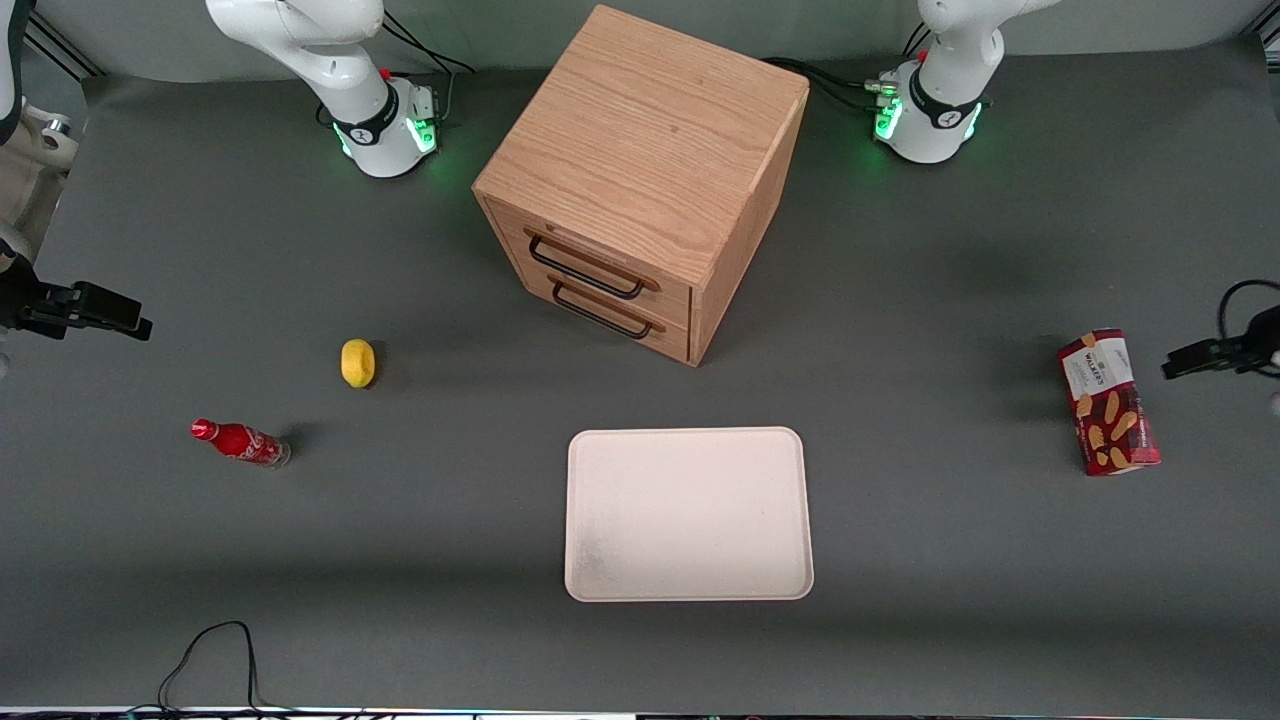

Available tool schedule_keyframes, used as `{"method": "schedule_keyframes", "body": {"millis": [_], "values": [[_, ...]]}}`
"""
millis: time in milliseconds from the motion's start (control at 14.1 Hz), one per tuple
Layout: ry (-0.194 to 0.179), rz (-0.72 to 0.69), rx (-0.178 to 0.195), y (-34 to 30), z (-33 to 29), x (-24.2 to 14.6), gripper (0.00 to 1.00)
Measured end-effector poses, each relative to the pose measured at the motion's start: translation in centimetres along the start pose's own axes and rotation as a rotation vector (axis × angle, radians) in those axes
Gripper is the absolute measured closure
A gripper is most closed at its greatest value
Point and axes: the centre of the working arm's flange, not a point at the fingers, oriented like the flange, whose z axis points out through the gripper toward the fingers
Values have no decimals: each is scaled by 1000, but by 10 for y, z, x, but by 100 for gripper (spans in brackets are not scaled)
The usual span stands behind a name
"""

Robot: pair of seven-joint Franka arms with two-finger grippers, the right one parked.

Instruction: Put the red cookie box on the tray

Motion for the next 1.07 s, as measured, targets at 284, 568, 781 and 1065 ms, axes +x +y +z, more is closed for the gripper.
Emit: {"method": "schedule_keyframes", "body": {"millis": [284,568,781,1065], "values": [[-20,6,-8,6,51,-6,0],[-23,20,-15,15,71,-4,0],[-25,23,-26,22,90,-1,0],[-11,21,-24,20,89,4,6]]}}
